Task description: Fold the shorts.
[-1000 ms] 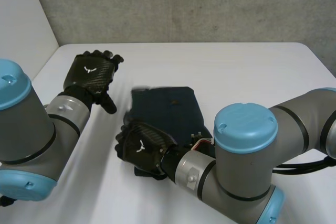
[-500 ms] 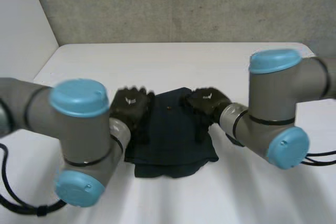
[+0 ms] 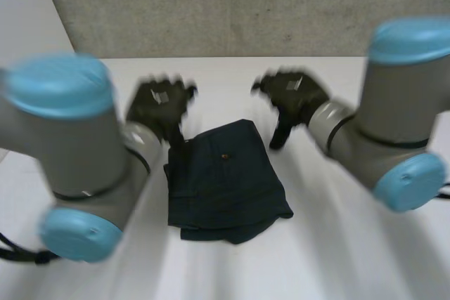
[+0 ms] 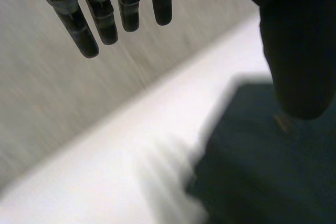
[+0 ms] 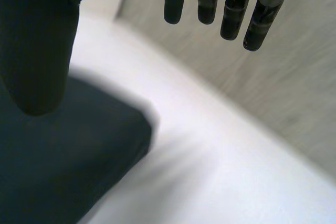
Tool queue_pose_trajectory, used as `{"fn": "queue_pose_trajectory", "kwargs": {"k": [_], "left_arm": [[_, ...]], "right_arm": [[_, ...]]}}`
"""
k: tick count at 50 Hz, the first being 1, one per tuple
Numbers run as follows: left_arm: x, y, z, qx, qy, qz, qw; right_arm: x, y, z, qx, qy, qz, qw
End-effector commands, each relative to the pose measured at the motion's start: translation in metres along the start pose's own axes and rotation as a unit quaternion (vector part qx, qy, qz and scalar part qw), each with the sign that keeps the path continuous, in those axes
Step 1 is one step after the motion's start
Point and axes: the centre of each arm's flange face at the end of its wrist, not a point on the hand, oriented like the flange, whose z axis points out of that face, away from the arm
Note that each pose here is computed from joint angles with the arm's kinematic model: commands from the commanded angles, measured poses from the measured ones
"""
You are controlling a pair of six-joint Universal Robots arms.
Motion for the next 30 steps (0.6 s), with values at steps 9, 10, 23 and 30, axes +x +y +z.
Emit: {"fn": "queue_pose_trajectory", "kwargs": {"k": [9,10,23,30], "left_arm": [[-0.115,-0.086,-0.037,0.043,-0.074,-0.142,0.986],[-0.116,-0.086,-0.036,0.043,-0.071,-0.143,0.986],[-0.112,-0.084,-0.037,0.052,-0.058,-0.149,0.986],[-0.114,-0.088,-0.037,0.085,-0.063,-0.147,0.983]], "right_arm": [[0.092,-0.086,-0.073,0.099,0.206,0.068,0.971],[0.094,-0.085,-0.074,0.095,0.208,0.068,0.971],[0.093,-0.081,-0.073,0.086,0.204,0.066,0.973],[0.082,-0.072,-0.063,0.074,0.165,0.018,0.983]]}}
